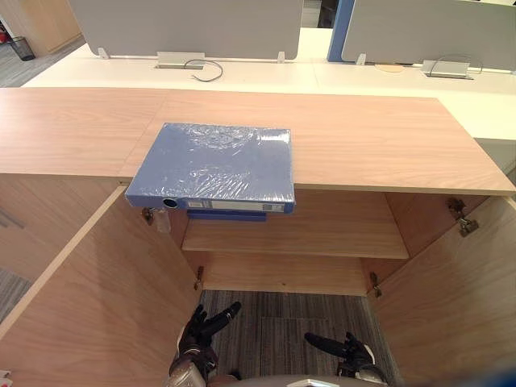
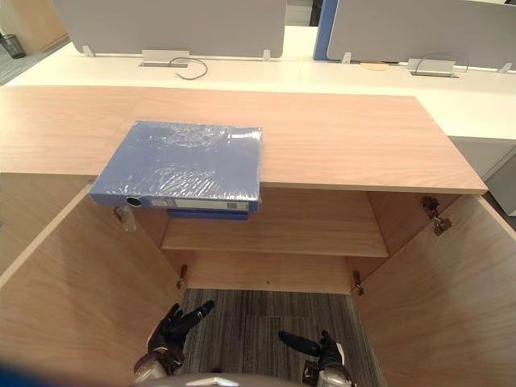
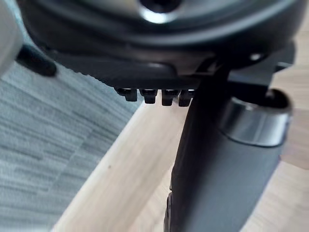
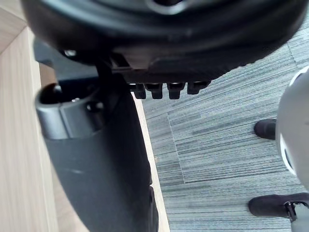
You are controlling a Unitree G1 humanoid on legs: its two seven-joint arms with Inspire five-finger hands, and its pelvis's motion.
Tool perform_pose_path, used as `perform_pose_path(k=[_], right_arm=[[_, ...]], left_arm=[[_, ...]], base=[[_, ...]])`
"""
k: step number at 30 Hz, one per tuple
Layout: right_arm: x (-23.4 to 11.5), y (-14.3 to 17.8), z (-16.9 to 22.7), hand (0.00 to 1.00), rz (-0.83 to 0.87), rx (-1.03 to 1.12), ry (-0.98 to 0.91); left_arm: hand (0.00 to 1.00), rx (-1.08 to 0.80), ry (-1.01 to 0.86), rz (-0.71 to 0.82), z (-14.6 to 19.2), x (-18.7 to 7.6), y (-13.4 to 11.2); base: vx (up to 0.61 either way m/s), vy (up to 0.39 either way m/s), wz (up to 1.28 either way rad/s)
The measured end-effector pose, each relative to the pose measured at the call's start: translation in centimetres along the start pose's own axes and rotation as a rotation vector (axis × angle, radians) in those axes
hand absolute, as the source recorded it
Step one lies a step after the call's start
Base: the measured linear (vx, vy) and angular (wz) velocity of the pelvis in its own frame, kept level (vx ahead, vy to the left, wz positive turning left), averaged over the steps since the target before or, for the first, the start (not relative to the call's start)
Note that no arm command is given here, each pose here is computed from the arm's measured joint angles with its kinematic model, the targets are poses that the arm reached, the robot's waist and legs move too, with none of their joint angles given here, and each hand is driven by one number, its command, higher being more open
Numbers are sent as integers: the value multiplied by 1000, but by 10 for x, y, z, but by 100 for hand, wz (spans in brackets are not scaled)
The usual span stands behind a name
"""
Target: Walk over to the cabinet, pick up the folder, carry it to the office cabinet, place the folder inside the office cabinet, then close the office cabinet door
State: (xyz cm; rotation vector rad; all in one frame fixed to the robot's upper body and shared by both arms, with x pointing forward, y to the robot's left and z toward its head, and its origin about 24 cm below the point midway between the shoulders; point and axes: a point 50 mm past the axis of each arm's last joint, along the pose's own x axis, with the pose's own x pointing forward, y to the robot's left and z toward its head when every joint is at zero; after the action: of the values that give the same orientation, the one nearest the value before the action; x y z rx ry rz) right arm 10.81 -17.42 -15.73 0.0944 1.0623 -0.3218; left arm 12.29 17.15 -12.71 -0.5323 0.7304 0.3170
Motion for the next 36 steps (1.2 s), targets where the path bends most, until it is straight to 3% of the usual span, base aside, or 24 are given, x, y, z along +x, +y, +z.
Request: perform_pose_path(k=[4, 9, 14, 19, 24, 29, 36], right_arm=[[0, -5, -5, 100, 10, -91, 16], [0, -7, -7, 100, 10, -152, 23], [-1, -7, -7, 100, 3, -190, 19], [-1, -1, -8, 100, 22, -228, 17], [-2, 10, -7, 100, 55, -280, 0], [-4, 18, -2, 100, 71, -292, -30], [-7, 23, -12, 100, 56, -299, -7]], left_arm=[[100, -35, -53, -97, 4, -15, -12], [100, 102, -187, -184, 31, -36, -21], [100, 170, -304, -206, 54, -45, -29], [100, 282, -465, -136, 84, -62, -29], [100, 544, -762, -7, 136, -99, -36], [100, 766, -979, 315, 161, -125, -28], [100, 743, -1179, 624, 171, -144, -32]], base=[[-38, -2, 9], [-85, 9, 17], [-113, 12, 39], [-60, 0, 52], [41, -5, 20], [22, -1, -1], [-6, -18, -6]])
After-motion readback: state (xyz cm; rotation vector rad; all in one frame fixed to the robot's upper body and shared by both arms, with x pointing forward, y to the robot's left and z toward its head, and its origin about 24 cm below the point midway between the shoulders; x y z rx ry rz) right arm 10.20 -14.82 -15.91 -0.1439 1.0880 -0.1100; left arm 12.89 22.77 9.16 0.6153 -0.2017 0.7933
